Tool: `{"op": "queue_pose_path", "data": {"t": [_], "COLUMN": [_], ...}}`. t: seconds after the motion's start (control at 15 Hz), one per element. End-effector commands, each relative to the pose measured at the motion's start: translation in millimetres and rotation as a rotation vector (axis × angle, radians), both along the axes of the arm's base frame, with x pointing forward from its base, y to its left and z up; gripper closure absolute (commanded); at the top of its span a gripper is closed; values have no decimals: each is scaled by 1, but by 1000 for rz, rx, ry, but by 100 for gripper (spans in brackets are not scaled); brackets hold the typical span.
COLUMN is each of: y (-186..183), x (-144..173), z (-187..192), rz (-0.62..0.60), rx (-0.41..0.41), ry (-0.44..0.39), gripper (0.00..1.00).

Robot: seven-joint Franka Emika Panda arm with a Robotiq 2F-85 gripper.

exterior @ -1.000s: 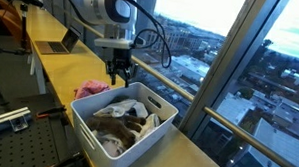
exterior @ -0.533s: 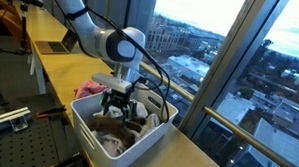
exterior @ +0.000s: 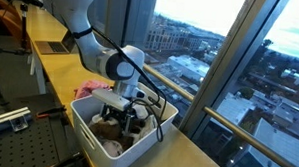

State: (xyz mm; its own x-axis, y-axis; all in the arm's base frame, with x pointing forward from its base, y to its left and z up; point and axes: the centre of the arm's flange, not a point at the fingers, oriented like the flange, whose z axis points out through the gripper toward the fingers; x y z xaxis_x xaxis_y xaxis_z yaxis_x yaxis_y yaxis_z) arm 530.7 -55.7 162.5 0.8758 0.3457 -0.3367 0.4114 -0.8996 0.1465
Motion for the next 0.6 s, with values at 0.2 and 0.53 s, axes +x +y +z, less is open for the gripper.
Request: {"op": "queue_pose_path", "data": {"t": [0.2,0.53], "y": [10,32], "x": [8,10], "z": [1,45], "rz": [20,44], "rx": [27,58], "ry": [-13,-55], "gripper": [65,97]}}
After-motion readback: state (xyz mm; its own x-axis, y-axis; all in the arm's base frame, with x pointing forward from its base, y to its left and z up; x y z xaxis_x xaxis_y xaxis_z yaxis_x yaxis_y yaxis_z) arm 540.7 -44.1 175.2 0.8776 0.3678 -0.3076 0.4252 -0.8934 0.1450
